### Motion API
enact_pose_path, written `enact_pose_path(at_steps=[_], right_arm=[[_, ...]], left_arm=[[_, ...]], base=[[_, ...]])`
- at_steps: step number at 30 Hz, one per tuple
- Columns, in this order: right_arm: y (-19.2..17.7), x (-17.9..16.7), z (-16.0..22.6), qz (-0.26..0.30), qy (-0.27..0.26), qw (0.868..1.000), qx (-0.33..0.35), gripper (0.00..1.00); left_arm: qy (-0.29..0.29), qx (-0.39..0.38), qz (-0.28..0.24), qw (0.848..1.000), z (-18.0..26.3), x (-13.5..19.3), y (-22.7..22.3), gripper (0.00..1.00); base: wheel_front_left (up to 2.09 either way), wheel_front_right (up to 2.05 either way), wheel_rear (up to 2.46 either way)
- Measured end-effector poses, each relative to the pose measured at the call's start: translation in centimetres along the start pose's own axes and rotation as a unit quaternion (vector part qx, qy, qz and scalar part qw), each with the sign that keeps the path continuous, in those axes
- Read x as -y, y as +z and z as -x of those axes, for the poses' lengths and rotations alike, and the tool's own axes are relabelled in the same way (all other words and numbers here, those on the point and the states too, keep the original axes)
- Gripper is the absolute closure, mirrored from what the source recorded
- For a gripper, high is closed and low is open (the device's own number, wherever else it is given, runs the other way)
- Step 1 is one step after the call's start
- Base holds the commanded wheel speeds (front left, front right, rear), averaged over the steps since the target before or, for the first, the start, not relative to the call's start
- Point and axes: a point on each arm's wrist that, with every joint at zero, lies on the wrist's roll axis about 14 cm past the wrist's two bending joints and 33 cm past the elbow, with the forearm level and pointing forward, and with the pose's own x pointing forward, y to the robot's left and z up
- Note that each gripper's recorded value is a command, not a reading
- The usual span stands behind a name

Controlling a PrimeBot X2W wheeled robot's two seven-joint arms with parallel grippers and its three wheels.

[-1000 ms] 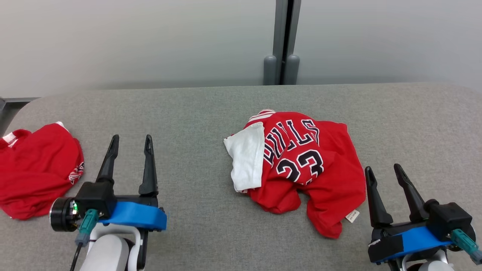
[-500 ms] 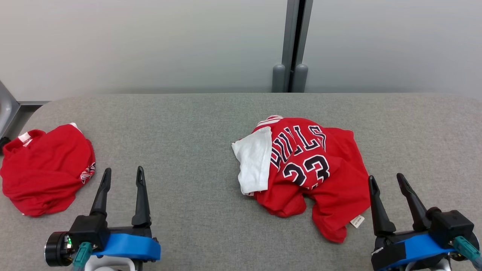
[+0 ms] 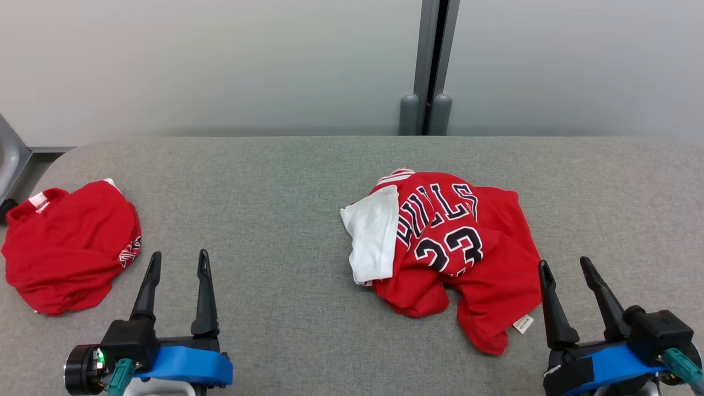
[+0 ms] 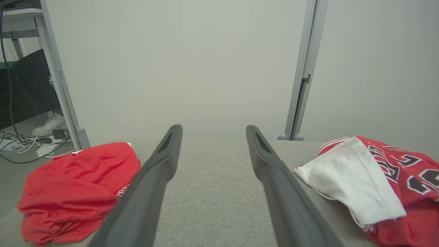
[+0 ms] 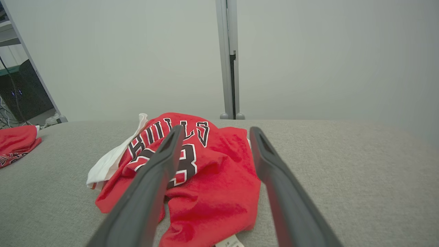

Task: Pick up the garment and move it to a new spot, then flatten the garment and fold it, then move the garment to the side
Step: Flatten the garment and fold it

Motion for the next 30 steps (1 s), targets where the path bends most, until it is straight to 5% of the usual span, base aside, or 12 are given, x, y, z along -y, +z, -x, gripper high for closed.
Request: enact_pose_path(at_steps=[13, 22, 30], right_arm=[[-0.5, 0.2, -0.1, -0.001, -0.003, 1.0, -0.008, 0.0], [-1.1, 1.0, -0.6, -0.001, -0.013, 1.0, -0.015, 0.0], [-1.8, 3.2, -0.7, 0.0, -0.045, 0.999, -0.022, 0.0]], left_arm=[[-0.007, -0.012, 0.001, 1.0, -0.3, 0.3, -0.8, 0.0], [-0.113, 0.013, 0.005, 0.994, -5.1, 6.7, 0.7, 0.0], [-0.235, -0.024, -0.015, 0.972, -9.8, 14.6, -0.2, 0.0]], base=[[0.0, 0.0, 0.0], [0.0, 0.0, 0.0], [0.0, 0.0, 0.0]])
